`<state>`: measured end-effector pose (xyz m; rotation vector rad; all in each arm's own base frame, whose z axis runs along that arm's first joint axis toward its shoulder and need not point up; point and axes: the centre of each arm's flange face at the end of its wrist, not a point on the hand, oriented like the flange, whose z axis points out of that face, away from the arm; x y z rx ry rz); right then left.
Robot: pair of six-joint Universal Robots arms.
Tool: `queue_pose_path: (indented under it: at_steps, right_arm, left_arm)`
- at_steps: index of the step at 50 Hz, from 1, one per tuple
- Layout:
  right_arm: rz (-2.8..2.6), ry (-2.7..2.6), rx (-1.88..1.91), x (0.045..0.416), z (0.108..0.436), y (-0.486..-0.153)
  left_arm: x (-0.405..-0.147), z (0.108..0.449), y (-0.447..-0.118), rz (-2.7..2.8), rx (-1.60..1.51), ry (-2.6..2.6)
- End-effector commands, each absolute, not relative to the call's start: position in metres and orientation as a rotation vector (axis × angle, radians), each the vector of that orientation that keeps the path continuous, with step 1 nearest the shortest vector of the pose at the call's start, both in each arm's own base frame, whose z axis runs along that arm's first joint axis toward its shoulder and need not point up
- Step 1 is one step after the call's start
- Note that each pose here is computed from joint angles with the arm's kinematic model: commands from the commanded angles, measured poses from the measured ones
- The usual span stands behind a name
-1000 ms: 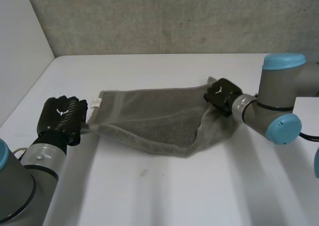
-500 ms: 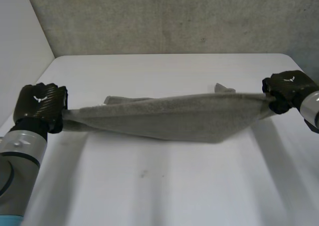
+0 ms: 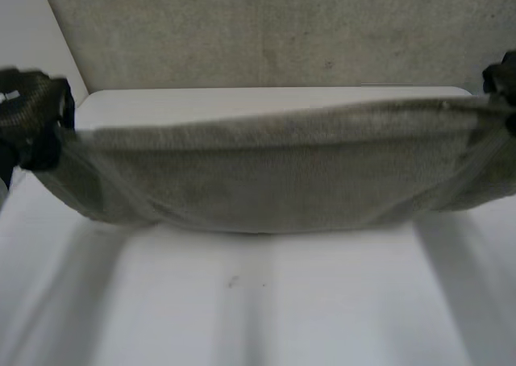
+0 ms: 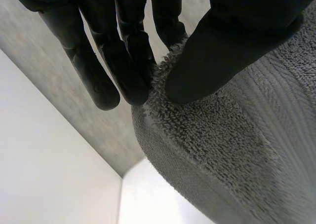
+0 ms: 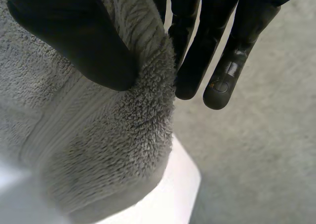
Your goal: Fold the towel.
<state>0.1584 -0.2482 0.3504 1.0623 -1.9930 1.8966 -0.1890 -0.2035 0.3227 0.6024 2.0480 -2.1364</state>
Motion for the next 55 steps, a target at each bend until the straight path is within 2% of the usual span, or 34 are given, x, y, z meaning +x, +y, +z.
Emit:
queue_pose_path:
  at_steps: [1,5,7,8,10,12,16,18,20,21,23,24,26,27,28,29,31,35,37,39,40,42,43,44,45,46,47,48,50,51,52,53,54,55]
  right_arm:
    - [1.861,-2.072,1.092,0.163,0.332,-0.254]
    - [1.789,-2.168,1.143,0.169,0.303,-0.27]
    - [1.742,-2.188,1.205,0.177,0.278,-0.29]
    - [1.741,-2.188,1.205,0.177,0.278,-0.29]
    - [1.704,-2.152,1.244,0.182,0.259,-0.313]
    - [1.684,-2.134,1.236,0.183,0.252,-0.325]
    - [1.666,-2.097,1.196,0.187,0.244,-0.346]
    - [1.724,-2.014,1.171,0.202,0.247,-0.361]
    - [1.782,-1.941,1.146,0.21,0.255,-0.37]
    - [1.783,-1.94,1.146,0.21,0.255,-0.37]
    - [1.95,-1.729,1.031,0.22,0.289,-0.389]
    - [1.95,-1.728,1.03,0.22,0.289,-0.389]
    - [2.141,-1.458,0.82,0.222,0.342,-0.402]
    - [2.142,-1.457,0.819,0.222,0.342,-0.402]
    - [2.245,-1.309,0.719,0.224,0.371,-0.401]
    - [2.246,-1.307,0.718,0.224,0.372,-0.4]
    - [2.424,-1.034,0.563,0.226,0.417,-0.389]
    - [2.493,-0.924,0.525,0.227,0.428,-0.38]
    - [2.49,-0.949,0.553,0.227,0.422,-0.379]
    - [2.458,-1.053,0.64,0.23,0.398,-0.38]
    - [2.458,-1.053,0.641,0.23,0.398,-0.38]
    - [2.404,-1.193,0.728,0.231,0.367,-0.38]
    - [2.403,-1.194,0.728,0.231,0.367,-0.38]
    - [2.378,-1.257,0.77,0.232,0.351,-0.379]
    - [2.358,-1.31,0.813,0.233,0.337,-0.377]
    - [2.357,-1.311,0.813,0.233,0.336,-0.377]
    - [2.331,-1.366,0.859,0.234,0.319,-0.377]
    - [2.33,-1.367,0.86,0.234,0.319,-0.377]
    - [2.27,-1.486,0.945,0.234,0.28,-0.377]
    - [2.27,-1.487,0.946,0.234,0.28,-0.377]
    - [2.236,-1.545,0.992,0.235,0.26,-0.375]
    - [2.195,-1.615,1.036,0.235,0.238,-0.373]
    - [2.194,-1.616,1.037,0.235,0.238,-0.373]
    - [2.146,-1.686,1.072,0.235,0.215,-0.37]
  left_arm:
    - [-0.194,0.319,-0.225,-2.114,0.615,2.068]
    - [-0.201,0.288,-0.244,-1.994,0.672,2.169]
    - [-0.207,0.261,-0.262,-1.889,0.718,2.242]
    - [-0.207,0.261,-0.262,-1.888,0.718,2.242]
    - [-0.21,0.247,-0.272,-1.839,0.742,2.271]
    - [-0.218,0.23,-0.293,-1.802,0.769,2.281]
    - [-0.225,0.223,-0.316,-1.827,0.775,2.252]
    - [-0.229,0.225,-0.328,-1.866,0.769,2.216]
    - [-0.237,0.245,-0.352,-1.991,0.737,2.097]
    - [-0.237,0.245,-0.352,-1.992,0.737,2.097]
    - [-0.244,0.288,-0.375,-2.175,0.671,1.88]
    - [-0.244,0.288,-0.375,-2.176,0.67,1.879]
    - [-0.247,0.343,-0.387,-2.373,0.561,1.64]
    - [-0.247,0.343,-0.387,-2.374,0.561,1.638]
    - [-0.247,0.368,-0.388,-2.46,0.508,1.524]
    - [-0.248,0.368,-0.388,-2.46,0.507,1.523]
    - [-0.246,0.406,-0.385,-2.595,0.407,1.328]
    - [-0.243,0.423,-0.379,-2.674,0.341,1.233]
    - [-0.241,0.419,-0.379,-2.68,0.33,1.254]
    - [-0.238,0.394,-0.381,-2.655,0.34,1.365]
    - [-0.238,0.394,-0.381,-2.655,0.34,1.366]
    - [-0.237,0.365,-0.382,-2.61,0.371,1.482]
    - [-0.237,0.364,-0.382,-2.609,0.371,1.483]
    - [-0.237,0.346,-0.382,-2.573,0.393,1.548]
    - [-0.237,0.346,-0.382,-2.572,0.393,1.548]
    - [-0.237,0.328,-0.381,-2.529,0.418,1.609]
    - [-0.236,0.31,-0.38,-2.489,0.436,1.663]
    - [-0.236,0.309,-0.38,-2.488,0.437,1.663]
    - [-0.236,0.271,-0.377,-2.409,0.481,1.766]
    - [-0.236,0.27,-0.377,-2.409,0.482,1.766]
    - [-0.235,0.247,-0.375,-2.366,0.503,1.816]
    - [-0.235,0.246,-0.375,-2.366,0.504,1.817]
    - [-0.235,0.226,-0.372,-2.329,0.525,1.856]
    - [-0.234,0.208,-0.367,-2.299,0.548,1.89]
